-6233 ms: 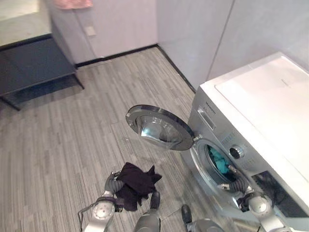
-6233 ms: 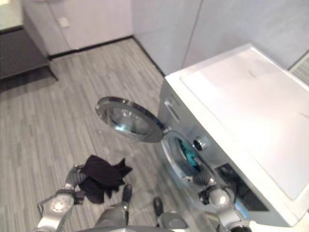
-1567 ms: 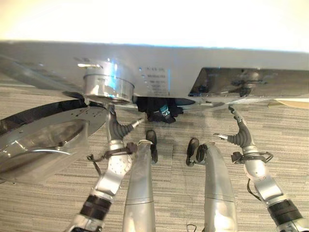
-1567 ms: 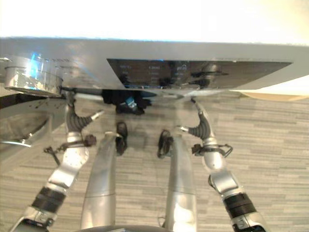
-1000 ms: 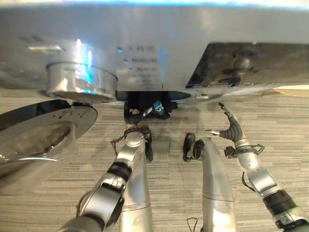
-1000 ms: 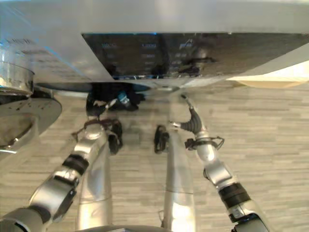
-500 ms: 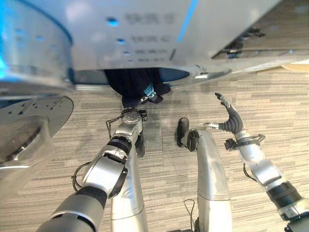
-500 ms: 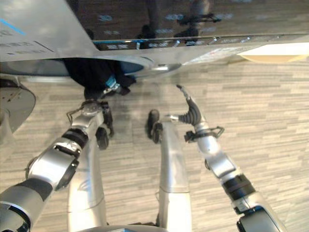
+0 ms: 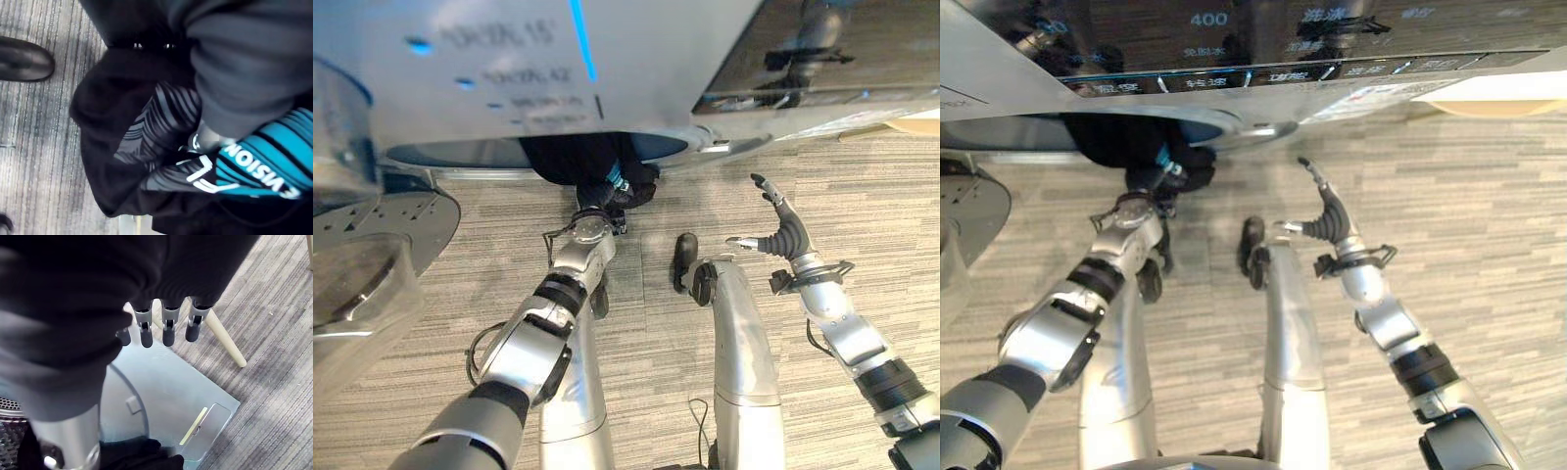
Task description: Grab the laundry basket,head to the washer,open it,put in the laundry and shut it.
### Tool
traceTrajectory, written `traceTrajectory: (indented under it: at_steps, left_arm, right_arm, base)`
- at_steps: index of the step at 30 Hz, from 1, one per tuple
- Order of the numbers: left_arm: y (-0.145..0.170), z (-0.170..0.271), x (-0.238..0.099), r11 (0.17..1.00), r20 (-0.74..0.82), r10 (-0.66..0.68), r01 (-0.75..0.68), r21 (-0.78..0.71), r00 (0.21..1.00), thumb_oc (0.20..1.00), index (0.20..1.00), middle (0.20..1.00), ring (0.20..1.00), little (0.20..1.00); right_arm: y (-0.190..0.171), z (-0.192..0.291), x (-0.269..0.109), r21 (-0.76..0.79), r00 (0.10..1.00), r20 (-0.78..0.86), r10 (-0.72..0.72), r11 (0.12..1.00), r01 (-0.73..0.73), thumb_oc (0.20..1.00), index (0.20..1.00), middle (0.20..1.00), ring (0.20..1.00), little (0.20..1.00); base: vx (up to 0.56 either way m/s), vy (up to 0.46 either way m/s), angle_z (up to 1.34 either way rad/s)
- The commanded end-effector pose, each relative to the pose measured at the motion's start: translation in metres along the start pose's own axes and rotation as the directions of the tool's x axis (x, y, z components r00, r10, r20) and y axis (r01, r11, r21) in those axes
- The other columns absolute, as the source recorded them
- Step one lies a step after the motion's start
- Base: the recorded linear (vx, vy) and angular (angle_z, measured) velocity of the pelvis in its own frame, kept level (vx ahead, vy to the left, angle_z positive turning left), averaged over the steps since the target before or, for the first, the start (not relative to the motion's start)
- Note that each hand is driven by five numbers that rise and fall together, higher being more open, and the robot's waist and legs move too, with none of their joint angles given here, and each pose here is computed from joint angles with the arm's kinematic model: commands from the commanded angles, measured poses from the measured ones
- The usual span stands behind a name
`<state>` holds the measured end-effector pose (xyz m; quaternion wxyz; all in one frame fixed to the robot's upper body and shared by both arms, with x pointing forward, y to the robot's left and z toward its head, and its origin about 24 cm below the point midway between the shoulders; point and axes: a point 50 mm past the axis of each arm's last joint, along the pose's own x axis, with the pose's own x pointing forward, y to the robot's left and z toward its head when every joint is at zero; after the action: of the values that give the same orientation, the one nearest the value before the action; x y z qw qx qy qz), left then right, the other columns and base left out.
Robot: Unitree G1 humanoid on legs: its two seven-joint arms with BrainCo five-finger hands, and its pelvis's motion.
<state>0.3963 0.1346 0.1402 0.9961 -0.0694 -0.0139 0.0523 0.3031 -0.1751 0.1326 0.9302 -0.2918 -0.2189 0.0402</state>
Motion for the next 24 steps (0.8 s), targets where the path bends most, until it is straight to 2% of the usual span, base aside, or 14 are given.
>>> traceTrajectory:
  at_steps: [1,6,7,9,11,16,17,18,20,21,22,23,24]
  left_arm:
    - [-0.010,0.036,-0.004,0.990,0.210,-0.016,0.045,-0.134,0.977,0.200,0.200,0.200,0.200,0.200]
    - [-0.011,0.036,-0.013,0.980,0.243,-0.035,0.081,-0.179,0.969,0.200,0.200,0.200,0.200,0.200]
    - [-0.015,0.038,-0.027,0.963,0.294,-0.074,0.145,-0.227,0.953,0.200,0.200,0.200,0.200,0.200]
    - [-0.015,0.039,-0.033,0.959,0.317,-0.082,0.162,-0.234,0.945,0.200,0.200,0.200,0.200,0.200]
    - [-0.011,0.054,-0.047,0.944,0.418,-0.088,0.209,-0.255,0.904,0.200,0.200,0.200,0.200,0.200]
    - [-0.005,0.081,-0.052,0.966,0.536,-0.081,0.199,-0.166,0.840,0.200,0.200,0.200,0.200,0.200]
    - [-0.001,0.096,-0.049,0.984,0.590,-0.065,0.151,-0.097,0.805,0.200,0.200,0.200,0.200,0.200]
    - [-0.001,0.097,-0.049,0.984,0.591,-0.064,0.150,-0.096,0.804,0.200,0.200,0.200,0.200,0.200]
    - [0.003,0.118,-0.043,0.998,0.651,-0.063,0.043,0.046,0.756,0.200,0.200,0.200,0.200,0.200]
    - [0.004,0.139,-0.033,0.977,0.704,-0.063,-0.100,0.188,0.707,0.200,0.200,0.200,0.200,0.200]
    - [0.002,0.140,-0.033,0.976,0.707,-0.064,-0.102,0.190,0.704,0.200,0.200,0.200,0.200,0.200]
    - [0.010,0.157,-0.024,0.906,0.743,-0.073,-0.267,0.327,0.665,0.200,0.200,0.200,0.200,0.200]
    - [0.009,0.158,-0.024,0.906,0.745,-0.074,-0.268,0.328,0.663,0.200,0.200,0.200,0.200,0.200]
  right_arm:
    - [-0.003,0.006,-0.014,0.010,0.999,0.039,-0.029,1.000,0.028,1.000,1.000,1.000,1.000,1.000]
    - [-0.003,0.004,-0.014,0.005,0.999,0.027,-0.034,0.999,0.034,1.000,1.000,1.000,1.000,1.000]
    - [-0.004,0.004,-0.013,0.000,0.998,0.029,-0.050,0.999,0.050,1.000,1.000,1.000,1.000,1.000]
    - [-0.004,0.004,-0.014,0.005,0.998,0.026,-0.055,0.998,0.055,1.000,1.000,1.000,1.000,1.000]
    - [-0.007,0.005,-0.015,0.008,0.997,0.034,-0.071,0.997,0.071,1.000,1.000,1.000,1.000,1.000]
    - [-0.009,0.005,-0.017,0.012,0.997,0.045,-0.062,0.998,0.062,1.000,1.000,1.000,1.000,1.000]
    - [-0.009,0.004,-0.017,0.001,0.998,0.048,-0.052,0.999,0.052,1.000,1.000,1.000,1.000,1.000]
    - [-0.009,0.004,-0.017,0.002,0.997,0.049,-0.053,0.999,0.053,1.000,1.000,1.000,1.000,1.000]
    - [-0.009,0.005,-0.017,-0.008,0.998,0.063,-0.031,0.999,0.031,1.000,1.000,1.000,1.000,1.000]
    - [-0.009,0.007,-0.017,-0.014,0.996,0.084,-0.008,1.000,0.009,1.000,1.000,1.000,1.000,1.000]
    - [-0.009,0.008,-0.016,-0.013,0.996,0.086,-0.011,1.000,0.012,1.000,1.000,1.000,1.000,1.000]
    - [-0.010,0.012,-0.016,-0.028,0.993,0.118,0.016,1.000,-0.013,1.000,1.000,1.000,1.000,1.000]
    - [-0.010,0.012,-0.015,-0.027,0.993,0.119,0.015,1.000,-0.011,1.000,1.000,1.000,1.000,1.000]
  base:
    - [0.00,0.000,0.00]
    - [0.00,0.000,0.00]
    - [0.00,0.000,0.00]
    - [0.02,0.023,0.06]
    - [0.02,0.016,0.11]
    - [0.00,0.004,0.03]
    - [0.00,0.000,0.00]
    - [0.02,0.010,-0.03]
    - [0.02,0.016,-0.07]
    - [0.02,0.015,-0.04]
    - [0.00,0.000,0.00]
    - [0.01,0.011,0.03]
    - [0.01,0.022,-0.03]
